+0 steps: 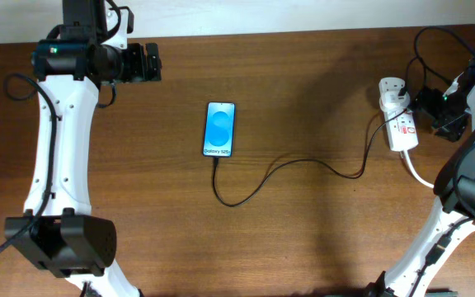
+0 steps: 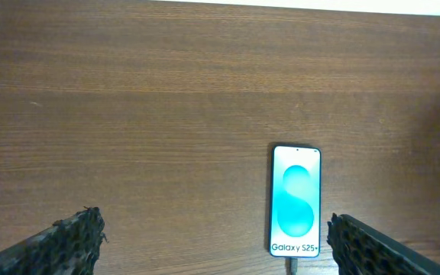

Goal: Plug charger to phone and switch on socket

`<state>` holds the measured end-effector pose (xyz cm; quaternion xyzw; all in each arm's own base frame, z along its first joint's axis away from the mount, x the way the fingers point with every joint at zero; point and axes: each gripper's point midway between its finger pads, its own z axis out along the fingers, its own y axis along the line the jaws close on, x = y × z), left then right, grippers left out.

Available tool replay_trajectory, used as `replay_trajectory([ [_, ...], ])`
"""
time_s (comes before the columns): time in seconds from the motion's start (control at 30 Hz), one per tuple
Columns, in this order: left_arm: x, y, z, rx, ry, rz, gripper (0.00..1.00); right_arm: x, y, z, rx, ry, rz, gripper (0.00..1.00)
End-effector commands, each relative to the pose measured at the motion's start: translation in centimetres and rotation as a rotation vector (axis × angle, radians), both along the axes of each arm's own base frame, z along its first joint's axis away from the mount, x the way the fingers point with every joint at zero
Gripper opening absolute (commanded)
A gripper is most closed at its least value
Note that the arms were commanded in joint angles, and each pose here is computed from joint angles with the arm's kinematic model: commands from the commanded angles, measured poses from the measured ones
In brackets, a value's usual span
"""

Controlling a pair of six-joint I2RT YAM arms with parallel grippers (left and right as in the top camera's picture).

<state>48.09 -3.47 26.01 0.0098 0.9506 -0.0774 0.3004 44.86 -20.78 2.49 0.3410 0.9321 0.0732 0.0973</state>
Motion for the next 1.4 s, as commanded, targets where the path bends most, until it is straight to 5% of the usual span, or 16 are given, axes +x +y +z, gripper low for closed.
replay_trajectory([
  [0.0,0.1,0.2,-0.6,0.010,0.013,0.000,0.99,3.4,7.3,4.7,0.155,-0.157,0.136,0.98],
  [0.47,0.1,0.2,-0.6,0.010,0.013,0.000,0.99,-0.9,0.2,3.7,0.012,-0.023,-0.047,0.98],
  [0.63,0.1,0.2,-0.6,0.010,0.013,0.000,0.99,-2.3,-1.4,3.3,-0.043,0.012,0.014,0.98],
  [1.37,0.1,0.9,-0.6,0.010,0.013,0.016,0.99,-0.4,-0.9,-1.2,-0.010,-0.009,-0.125,0.98],
])
